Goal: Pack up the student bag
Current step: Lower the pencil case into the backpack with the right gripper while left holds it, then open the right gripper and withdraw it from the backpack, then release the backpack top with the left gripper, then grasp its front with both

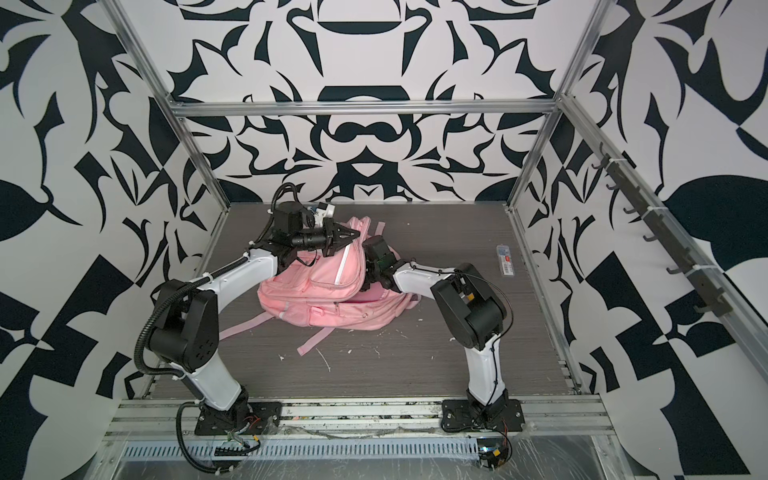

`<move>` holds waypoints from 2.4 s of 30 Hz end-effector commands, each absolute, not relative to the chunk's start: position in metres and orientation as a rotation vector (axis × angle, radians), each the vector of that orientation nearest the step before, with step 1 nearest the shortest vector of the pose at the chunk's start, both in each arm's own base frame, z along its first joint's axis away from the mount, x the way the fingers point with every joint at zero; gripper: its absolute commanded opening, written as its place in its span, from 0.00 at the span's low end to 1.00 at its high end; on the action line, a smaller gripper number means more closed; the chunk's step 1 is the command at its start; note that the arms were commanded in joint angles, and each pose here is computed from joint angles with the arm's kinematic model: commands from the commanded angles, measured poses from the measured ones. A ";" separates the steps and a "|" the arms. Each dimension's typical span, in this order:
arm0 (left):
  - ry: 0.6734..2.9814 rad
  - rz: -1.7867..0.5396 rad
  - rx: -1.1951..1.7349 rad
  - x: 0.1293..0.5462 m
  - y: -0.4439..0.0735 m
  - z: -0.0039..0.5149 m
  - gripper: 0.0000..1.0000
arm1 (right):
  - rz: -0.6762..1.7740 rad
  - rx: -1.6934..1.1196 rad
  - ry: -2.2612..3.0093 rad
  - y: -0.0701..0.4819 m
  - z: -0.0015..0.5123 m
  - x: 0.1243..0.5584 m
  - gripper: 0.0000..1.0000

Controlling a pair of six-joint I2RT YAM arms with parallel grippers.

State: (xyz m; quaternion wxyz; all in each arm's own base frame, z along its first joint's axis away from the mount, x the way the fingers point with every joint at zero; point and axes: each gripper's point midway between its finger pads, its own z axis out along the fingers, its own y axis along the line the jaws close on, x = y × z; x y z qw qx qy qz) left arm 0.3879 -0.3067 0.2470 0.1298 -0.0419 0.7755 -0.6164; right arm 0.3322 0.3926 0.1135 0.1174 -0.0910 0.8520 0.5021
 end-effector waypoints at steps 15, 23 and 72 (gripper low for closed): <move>2.187 -1.764 -0.088 0.401 -0.292 0.242 0.00 | 1.449 -0.320 2.254 0.347 0.204 0.308 0.99; 2.262 -1.732 -0.138 0.392 -0.288 0.201 0.00 | 1.341 -0.169 2.250 0.308 0.206 0.317 0.99; 2.858 -1.060 -0.397 0.191 -0.200 0.138 0.99 | 0.801 -0.749 2.354 0.238 0.183 0.216 0.95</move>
